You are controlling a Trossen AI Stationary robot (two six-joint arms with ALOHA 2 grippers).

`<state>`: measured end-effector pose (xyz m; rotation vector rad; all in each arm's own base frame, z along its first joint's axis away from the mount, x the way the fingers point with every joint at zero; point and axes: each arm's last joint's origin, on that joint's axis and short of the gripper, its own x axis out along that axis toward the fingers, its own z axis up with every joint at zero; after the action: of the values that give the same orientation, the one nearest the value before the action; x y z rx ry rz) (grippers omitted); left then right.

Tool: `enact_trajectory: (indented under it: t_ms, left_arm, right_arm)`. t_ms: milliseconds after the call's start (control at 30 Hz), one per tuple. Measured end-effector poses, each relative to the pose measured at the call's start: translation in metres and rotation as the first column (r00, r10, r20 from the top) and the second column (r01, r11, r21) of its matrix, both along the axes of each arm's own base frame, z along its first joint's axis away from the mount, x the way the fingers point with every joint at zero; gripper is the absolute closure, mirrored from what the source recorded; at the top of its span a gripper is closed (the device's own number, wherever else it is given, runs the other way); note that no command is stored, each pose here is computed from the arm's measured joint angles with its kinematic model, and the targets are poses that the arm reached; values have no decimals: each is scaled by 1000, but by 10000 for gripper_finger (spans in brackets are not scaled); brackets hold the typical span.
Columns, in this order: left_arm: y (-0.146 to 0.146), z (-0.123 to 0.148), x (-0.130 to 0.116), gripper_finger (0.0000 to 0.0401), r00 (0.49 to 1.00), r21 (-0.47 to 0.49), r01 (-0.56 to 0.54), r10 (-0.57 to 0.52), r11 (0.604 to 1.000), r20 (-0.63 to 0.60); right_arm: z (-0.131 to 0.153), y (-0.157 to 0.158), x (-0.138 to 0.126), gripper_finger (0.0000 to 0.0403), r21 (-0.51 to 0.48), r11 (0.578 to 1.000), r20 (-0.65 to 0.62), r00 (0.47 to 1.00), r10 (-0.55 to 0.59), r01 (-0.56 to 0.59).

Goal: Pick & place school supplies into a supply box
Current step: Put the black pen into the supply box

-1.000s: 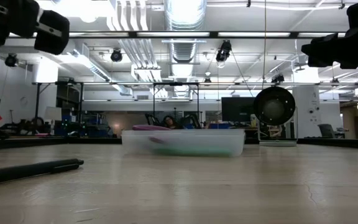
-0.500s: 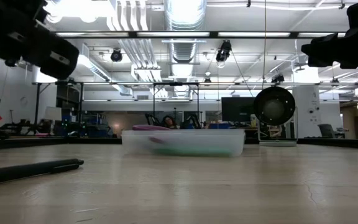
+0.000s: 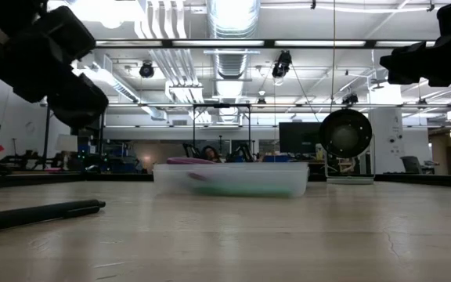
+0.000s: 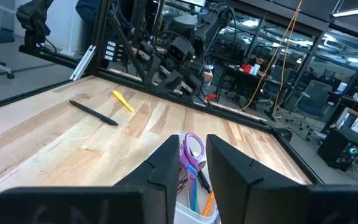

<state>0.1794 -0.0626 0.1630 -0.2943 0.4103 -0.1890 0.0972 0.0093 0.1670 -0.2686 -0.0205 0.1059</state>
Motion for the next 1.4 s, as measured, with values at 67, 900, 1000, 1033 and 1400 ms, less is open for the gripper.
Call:
enact_trajectory:
  t_ms: [67,900,1000,1033,1400]
  left_arm:
    - [-3,3,5,296,997,7,-67,67,998,-37]
    - [-73,42,57,296,658,269,-524,585,808,-475]
    - [-82,39,65,296,629,276,-544,603,792,-491]
    - [-85,38,68,296,629,278,-541,602,793,-492]
    - [-114,38,86,296,543,187,-592,559,784,-627]
  right_arm:
    - [0,0,0,335,0,1000,0,1000,0,0]
    - [0,0,0,331,0,1000,-1,1000,0,0]
    - [0,0,0,334,0,1000,-1,1000,0,0]
    - [0,0,0,335,0,1000,-1,1000,0,0]
    - [0,0,0,321,0,1000,0,1000,0,0]
